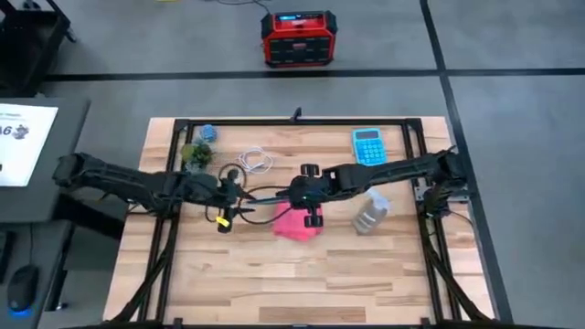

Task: Apply microfiber cloth
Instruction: Spray the back of the cellphone using the spray bottle

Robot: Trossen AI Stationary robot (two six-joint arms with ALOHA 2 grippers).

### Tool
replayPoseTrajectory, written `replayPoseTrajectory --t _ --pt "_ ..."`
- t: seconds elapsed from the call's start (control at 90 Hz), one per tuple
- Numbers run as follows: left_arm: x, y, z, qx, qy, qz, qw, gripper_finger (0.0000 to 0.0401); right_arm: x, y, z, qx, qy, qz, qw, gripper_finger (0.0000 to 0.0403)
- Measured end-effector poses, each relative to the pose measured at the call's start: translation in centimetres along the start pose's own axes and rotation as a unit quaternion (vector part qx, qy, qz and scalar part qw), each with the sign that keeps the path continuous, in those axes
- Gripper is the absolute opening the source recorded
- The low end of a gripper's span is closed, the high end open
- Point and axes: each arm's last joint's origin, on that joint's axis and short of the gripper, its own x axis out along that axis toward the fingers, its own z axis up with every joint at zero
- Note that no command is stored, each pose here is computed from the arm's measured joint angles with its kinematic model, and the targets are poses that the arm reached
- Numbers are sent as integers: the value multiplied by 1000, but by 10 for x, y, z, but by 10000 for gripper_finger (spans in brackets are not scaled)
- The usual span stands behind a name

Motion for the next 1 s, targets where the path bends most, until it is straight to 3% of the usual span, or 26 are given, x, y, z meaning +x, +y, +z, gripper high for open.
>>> replayPoseTrajectory --t 0.278,0.589,0.833,1.0 --pt "30 1 16 39 59 52 996 137 0 -2 -1 4 5 4 1000 16" --pt "33 2 38 52 174 76 980 137 0 -2 -3 2 15 8 1000 16" --pt "40 4 45 50 136 92 985 137 -1 2 -4 -9 18 21 1000 16" --pt "61 2 38 63 147 93 983 137 -1 3 -2 -16 11 18 1000 16"
